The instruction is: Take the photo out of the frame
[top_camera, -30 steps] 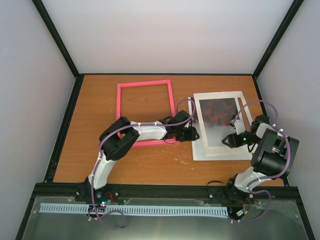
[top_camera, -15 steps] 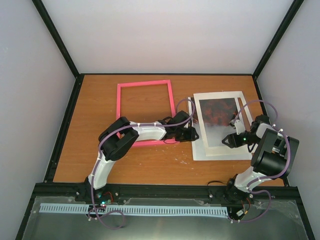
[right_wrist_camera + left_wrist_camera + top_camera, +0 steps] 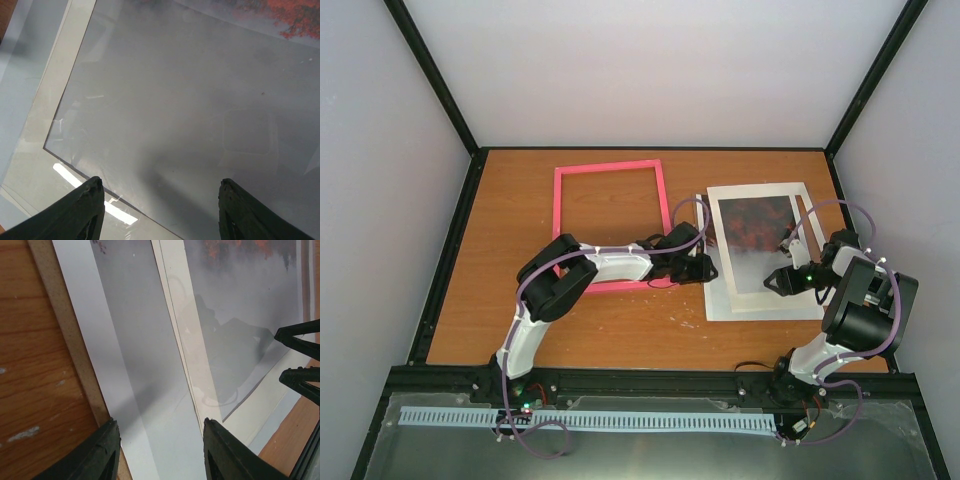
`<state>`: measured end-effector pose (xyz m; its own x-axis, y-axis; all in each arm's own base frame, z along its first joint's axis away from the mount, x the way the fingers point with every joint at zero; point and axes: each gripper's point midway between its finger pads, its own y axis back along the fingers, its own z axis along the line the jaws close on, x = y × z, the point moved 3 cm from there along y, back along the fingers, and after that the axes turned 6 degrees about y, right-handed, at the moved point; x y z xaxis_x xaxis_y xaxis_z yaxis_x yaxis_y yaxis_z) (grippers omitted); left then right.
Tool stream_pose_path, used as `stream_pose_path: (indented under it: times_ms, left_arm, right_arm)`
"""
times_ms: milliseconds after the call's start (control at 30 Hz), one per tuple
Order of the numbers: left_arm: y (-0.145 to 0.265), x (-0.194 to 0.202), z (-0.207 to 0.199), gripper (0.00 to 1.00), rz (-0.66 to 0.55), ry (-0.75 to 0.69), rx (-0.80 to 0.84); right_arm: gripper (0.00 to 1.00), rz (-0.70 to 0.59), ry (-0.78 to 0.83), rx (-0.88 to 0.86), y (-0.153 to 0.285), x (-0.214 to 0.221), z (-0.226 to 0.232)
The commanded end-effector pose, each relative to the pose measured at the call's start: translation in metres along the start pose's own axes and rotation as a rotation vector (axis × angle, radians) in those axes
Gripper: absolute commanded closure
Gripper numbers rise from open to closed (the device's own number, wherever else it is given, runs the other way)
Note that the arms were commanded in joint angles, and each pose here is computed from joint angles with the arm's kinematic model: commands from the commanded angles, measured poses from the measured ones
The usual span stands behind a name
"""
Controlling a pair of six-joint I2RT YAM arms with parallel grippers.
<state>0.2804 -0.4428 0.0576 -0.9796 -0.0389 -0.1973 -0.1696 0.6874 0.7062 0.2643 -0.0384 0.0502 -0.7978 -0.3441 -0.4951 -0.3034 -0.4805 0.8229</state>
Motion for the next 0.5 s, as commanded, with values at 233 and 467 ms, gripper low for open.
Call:
stream_pose_path:
  times_ms: [233,467]
  left_arm:
    - [-0.019,0.009,0.027,0.5,0.028,0.061,-0.108]
    - [-0.034,-0.003,0.01,0.49,0.034,0.009,-0.014]
  right_arm:
    - [0.38,0.119,-0.058,-0.023,-0.014,0.027,0.005]
    - [0.38,0.118,-0.057,-0.023,-0.014,0.027,0.005]
